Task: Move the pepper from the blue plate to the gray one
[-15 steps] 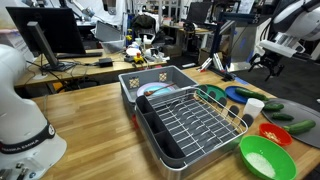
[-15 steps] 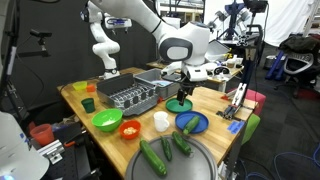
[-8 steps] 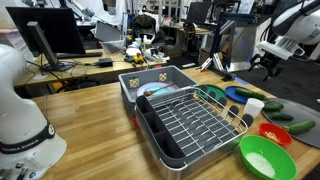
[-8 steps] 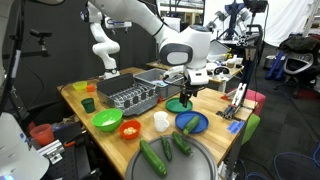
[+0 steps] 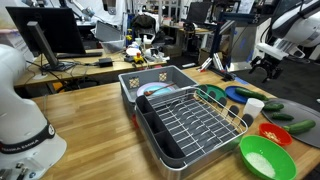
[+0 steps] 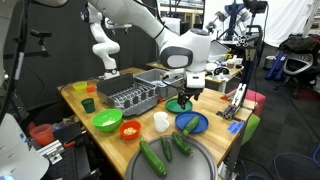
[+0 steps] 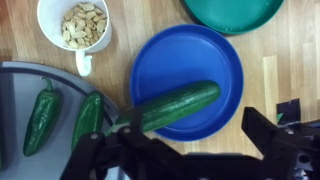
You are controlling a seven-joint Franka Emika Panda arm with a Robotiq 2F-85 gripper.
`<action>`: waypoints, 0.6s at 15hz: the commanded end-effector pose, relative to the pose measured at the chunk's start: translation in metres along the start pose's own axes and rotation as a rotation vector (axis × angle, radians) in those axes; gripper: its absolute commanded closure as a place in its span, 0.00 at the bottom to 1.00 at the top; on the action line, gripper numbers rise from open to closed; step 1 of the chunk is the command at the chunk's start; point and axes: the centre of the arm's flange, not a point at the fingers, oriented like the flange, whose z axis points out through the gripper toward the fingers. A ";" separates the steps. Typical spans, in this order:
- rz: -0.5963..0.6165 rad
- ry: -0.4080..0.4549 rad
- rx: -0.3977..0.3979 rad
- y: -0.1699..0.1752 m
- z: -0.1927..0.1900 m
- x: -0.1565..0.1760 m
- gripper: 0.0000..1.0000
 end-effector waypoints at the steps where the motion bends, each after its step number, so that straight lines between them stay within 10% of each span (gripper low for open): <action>1: 0.189 0.021 -0.016 0.002 0.015 0.003 0.00; 9: 0.286 0.009 -0.050 0.011 0.038 0.005 0.00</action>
